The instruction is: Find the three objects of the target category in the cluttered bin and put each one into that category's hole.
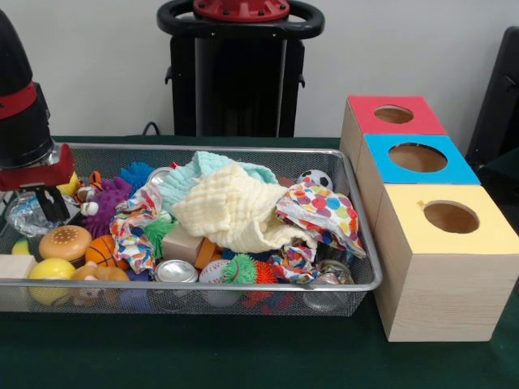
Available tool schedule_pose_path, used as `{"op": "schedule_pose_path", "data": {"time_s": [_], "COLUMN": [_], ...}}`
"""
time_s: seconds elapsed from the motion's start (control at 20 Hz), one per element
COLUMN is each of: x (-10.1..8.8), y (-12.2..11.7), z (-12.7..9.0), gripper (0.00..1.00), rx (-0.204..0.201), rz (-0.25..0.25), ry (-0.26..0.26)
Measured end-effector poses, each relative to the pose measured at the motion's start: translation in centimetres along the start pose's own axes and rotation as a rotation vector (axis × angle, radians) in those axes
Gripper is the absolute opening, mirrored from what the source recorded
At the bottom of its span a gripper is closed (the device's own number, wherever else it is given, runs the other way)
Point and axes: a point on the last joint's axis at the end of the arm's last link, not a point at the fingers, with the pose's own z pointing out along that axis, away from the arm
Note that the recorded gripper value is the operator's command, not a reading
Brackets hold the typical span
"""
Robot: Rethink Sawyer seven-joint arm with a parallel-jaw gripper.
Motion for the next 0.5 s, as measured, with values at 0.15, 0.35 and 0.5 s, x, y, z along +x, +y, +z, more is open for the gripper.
{"op": "schedule_pose_path", "data": {"time_s": [0.15, 0.35, 0.5], "x": [-0.1, -0.2, -0.2], "y": [0.1, 0.0, -0.1], "z": [-0.4, -0.9, -1.1], "gripper": [0.00, 0.00, 0.00], "rx": [0.017, 0.033, 0.042], "rz": [-0.007, -0.012, -0.012], "ry": [0.006, 0.008, 0.010]}}
